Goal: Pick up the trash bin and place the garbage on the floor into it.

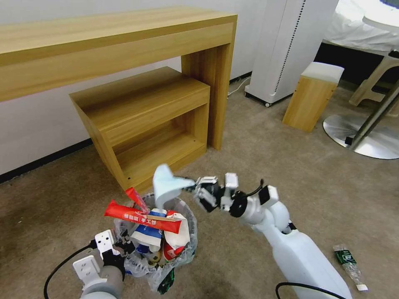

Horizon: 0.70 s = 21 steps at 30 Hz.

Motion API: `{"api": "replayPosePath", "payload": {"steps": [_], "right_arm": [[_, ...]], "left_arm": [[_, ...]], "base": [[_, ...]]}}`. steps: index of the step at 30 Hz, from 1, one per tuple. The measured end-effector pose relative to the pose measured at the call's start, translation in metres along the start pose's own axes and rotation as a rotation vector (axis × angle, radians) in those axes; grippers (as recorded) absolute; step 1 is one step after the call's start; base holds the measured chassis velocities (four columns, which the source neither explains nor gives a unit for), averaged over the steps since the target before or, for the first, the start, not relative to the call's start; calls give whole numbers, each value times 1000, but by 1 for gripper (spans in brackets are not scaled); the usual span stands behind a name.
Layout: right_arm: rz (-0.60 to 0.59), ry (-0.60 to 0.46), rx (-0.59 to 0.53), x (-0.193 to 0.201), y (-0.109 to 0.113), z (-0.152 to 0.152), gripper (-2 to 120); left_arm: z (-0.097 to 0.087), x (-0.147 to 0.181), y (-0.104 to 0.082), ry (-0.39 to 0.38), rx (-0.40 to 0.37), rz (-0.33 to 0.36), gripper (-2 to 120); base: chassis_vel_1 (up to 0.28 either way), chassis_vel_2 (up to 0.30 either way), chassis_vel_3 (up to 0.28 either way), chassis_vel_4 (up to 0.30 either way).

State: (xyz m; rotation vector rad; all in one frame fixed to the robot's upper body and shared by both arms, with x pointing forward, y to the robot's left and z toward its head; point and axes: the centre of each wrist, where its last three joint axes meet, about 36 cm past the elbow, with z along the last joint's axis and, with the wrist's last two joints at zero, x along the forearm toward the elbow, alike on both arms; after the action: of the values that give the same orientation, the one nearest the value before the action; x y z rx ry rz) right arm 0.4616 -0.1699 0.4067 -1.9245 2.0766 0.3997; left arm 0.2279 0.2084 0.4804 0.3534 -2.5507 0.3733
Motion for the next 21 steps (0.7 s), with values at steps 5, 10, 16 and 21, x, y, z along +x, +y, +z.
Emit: {"api": "replayPosePath", "payload": {"steps": [5,10,16,21], "right_arm": [[3,10,-52,-11,0,14,0],[27,84,-86,-17,3,22,0],[72,163,-94,-7,3,25,0],[123,208,-101,-2,4,25,0]], "left_arm": [[0,1,-2,-2,2,5,0],[0,1,-3,-2,1,6,0],[0,2,-2,-5,-2,4,0],[-1,3,-1,-6,-3,5,0]], "base": [[0,0,0,0],[0,0,0,0],[0,0,0,0],[0,0,0,0]]}}
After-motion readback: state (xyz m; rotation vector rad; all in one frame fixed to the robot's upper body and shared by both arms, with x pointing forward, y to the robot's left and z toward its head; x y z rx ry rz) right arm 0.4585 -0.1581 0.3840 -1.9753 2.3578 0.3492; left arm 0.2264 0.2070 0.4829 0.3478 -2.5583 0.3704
